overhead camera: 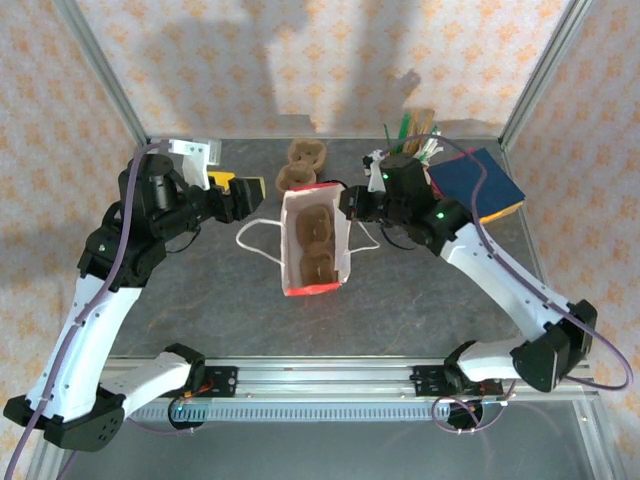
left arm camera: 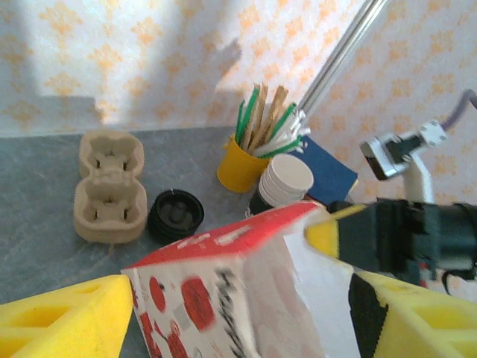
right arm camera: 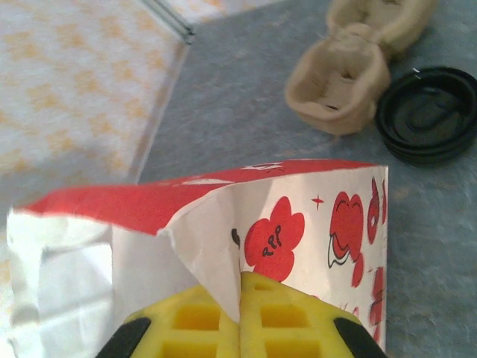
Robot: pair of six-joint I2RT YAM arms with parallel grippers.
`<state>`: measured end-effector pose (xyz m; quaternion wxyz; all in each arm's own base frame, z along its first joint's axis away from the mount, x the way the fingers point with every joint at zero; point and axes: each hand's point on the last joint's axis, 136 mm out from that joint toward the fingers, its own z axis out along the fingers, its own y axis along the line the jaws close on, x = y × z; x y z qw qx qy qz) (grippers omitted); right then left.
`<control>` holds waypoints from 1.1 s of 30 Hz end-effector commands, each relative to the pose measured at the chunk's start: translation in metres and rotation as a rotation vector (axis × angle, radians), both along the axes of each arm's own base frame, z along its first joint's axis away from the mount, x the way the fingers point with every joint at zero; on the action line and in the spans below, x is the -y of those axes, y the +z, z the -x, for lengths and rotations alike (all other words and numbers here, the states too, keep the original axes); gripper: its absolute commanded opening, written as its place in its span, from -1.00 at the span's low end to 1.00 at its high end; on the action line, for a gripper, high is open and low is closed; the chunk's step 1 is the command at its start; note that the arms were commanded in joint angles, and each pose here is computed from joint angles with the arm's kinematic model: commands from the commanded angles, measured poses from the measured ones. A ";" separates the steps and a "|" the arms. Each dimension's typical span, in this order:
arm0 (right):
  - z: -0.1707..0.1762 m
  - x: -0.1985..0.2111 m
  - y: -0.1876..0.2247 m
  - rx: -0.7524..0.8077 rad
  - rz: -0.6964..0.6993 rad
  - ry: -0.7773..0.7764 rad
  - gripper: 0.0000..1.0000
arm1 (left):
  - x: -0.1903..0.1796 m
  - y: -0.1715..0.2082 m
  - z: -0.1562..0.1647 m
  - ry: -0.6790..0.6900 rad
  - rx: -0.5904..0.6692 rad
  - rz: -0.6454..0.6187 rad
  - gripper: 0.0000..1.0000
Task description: Pack the takeout coffee
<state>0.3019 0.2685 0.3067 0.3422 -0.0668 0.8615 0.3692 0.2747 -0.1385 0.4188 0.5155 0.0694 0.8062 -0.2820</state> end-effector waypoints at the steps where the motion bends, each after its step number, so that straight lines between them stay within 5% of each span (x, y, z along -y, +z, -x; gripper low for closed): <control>1: 0.019 -0.013 0.033 0.177 -0.053 0.147 -0.88 | -0.012 0.022 -0.002 0.070 0.098 0.022 0.58; 12: 0.038 -0.020 0.032 0.224 -0.073 0.232 -0.88 | -0.012 0.022 -0.005 0.076 0.114 0.019 0.61; 22: 0.001 -0.018 0.017 -0.070 -0.196 -0.077 -0.83 | 0.022 0.015 0.003 -0.101 0.003 0.087 0.48; 33: -0.021 -0.021 0.002 -0.186 -0.332 -0.139 -0.84 | 0.039 -0.005 0.000 -0.131 -0.110 0.104 0.32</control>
